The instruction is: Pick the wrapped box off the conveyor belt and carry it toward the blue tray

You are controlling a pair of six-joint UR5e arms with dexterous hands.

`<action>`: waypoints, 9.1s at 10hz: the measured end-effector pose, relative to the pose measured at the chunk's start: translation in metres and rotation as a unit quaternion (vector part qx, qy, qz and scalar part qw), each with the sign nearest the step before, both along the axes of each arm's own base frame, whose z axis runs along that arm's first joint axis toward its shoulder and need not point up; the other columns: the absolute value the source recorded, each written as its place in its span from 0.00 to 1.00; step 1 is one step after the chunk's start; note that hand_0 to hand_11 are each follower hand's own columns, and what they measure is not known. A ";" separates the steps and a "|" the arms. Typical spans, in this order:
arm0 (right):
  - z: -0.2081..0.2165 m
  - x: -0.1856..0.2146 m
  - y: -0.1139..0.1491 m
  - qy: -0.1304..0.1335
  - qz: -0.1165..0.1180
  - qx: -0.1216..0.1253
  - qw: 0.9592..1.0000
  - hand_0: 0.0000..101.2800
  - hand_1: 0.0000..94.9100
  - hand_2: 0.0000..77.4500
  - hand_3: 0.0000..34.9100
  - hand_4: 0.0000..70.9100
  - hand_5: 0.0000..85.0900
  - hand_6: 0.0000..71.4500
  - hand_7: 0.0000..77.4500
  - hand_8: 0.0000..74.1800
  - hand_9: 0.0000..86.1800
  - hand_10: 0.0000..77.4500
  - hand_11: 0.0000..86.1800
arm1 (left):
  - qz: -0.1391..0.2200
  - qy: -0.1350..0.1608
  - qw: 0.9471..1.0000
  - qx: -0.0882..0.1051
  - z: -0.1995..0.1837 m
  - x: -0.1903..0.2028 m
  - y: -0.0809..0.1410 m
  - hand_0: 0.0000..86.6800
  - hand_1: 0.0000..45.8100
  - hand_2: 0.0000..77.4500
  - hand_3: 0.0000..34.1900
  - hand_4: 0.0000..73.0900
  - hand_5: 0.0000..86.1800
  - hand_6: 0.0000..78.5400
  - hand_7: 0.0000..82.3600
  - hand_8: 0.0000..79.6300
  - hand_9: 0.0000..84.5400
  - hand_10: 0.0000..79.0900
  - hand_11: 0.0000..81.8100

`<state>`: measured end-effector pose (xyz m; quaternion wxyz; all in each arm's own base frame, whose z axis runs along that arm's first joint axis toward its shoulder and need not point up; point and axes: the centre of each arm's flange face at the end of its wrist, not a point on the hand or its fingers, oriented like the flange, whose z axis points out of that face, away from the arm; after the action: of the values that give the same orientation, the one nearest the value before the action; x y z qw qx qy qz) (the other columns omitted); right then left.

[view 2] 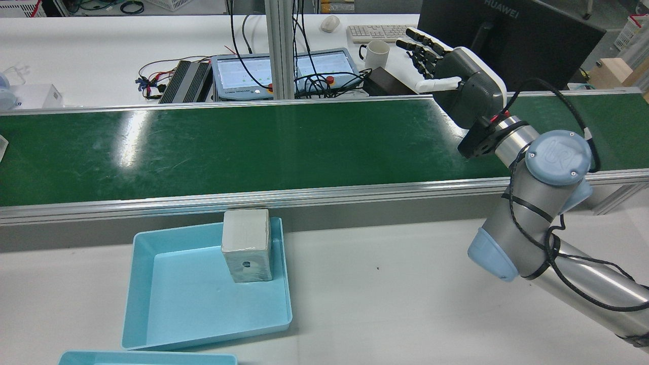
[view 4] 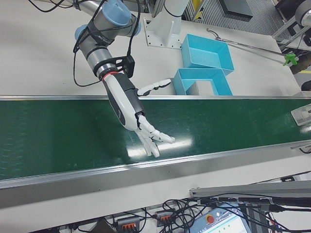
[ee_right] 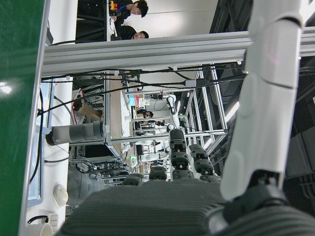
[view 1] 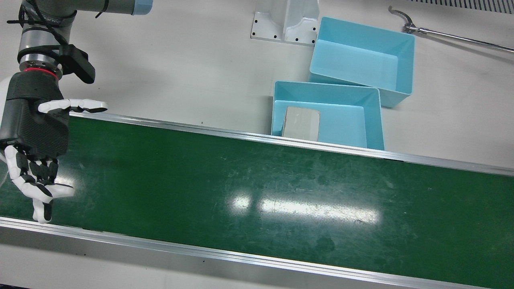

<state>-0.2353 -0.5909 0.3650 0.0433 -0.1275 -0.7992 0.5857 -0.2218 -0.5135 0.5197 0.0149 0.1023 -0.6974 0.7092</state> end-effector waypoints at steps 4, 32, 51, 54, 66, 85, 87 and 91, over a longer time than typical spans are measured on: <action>-0.003 -0.043 0.005 -0.001 -0.029 -0.003 1.000 0.46 0.11 0.05 0.00 0.05 0.05 0.03 0.09 0.02 0.01 0.00 0.01 | 0.000 0.000 1.000 0.000 0.000 0.000 0.000 0.00 0.00 0.01 0.00 0.00 0.01 0.01 0.01 0.01 0.01 0.01 0.01; -0.034 -0.066 0.024 -0.011 -0.037 0.000 0.999 0.47 0.14 0.11 0.00 0.22 0.15 0.13 0.27 0.04 0.04 0.00 0.01 | 0.000 0.000 1.000 0.000 0.000 0.000 0.000 0.00 0.00 0.01 0.00 0.00 0.01 0.01 0.01 0.01 0.01 0.01 0.01; -0.067 -0.084 -0.009 0.030 -0.054 0.026 0.998 0.47 0.14 0.11 0.00 0.18 0.19 0.13 0.31 0.05 0.07 0.00 0.01 | 0.000 0.000 1.000 0.000 0.000 0.000 0.000 0.00 0.00 0.01 0.00 0.00 0.01 0.01 0.01 0.01 0.01 0.01 0.01; -0.058 -0.103 -0.002 0.037 -0.061 0.018 0.997 0.47 0.14 0.11 0.00 0.18 0.18 0.13 0.30 0.06 0.07 0.00 0.01 | 0.000 0.000 1.000 0.000 0.000 0.000 0.000 0.00 0.00 0.01 0.00 0.00 0.01 0.01 0.01 0.01 0.01 0.01 0.01; -0.055 -0.111 0.001 0.040 -0.066 0.015 0.997 0.47 0.14 0.11 0.00 0.19 0.19 0.12 0.31 0.07 0.07 0.00 0.01 | 0.000 0.000 1.000 0.000 0.000 0.000 0.000 0.00 0.00 0.01 0.00 0.00 0.01 0.01 0.01 0.01 0.01 0.00 0.01; -0.145 -0.232 -0.012 0.048 -0.075 0.023 0.996 0.56 0.27 0.18 0.17 0.24 0.29 0.20 0.39 0.15 0.16 0.00 0.01 | 0.000 0.000 1.000 0.000 0.000 0.000 0.000 0.00 0.00 0.01 0.00 0.00 0.01 0.01 0.01 0.01 0.01 0.00 0.01; -0.151 -0.234 -0.011 0.045 -0.068 0.022 0.996 0.60 0.21 0.30 0.00 0.45 0.46 0.30 0.48 0.37 0.35 0.20 0.01 | 0.000 0.000 1.000 0.000 0.000 0.000 0.000 0.00 0.00 0.01 0.00 0.00 0.01 0.00 0.01 0.01 0.01 0.00 0.01; -0.167 -0.198 0.018 0.024 -0.054 0.044 0.997 0.51 0.07 0.36 0.01 0.49 0.57 0.47 0.66 0.62 0.50 0.65 0.35 | 0.000 0.000 1.000 0.000 0.000 0.000 0.000 0.00 0.00 0.01 0.00 0.00 0.01 0.01 0.01 0.01 0.01 0.01 0.01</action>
<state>-0.4331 -0.5727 0.1982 0.1003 -0.1545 -0.8148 0.5497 -0.2218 -0.5135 0.5197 0.0149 0.1023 -0.6974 0.7092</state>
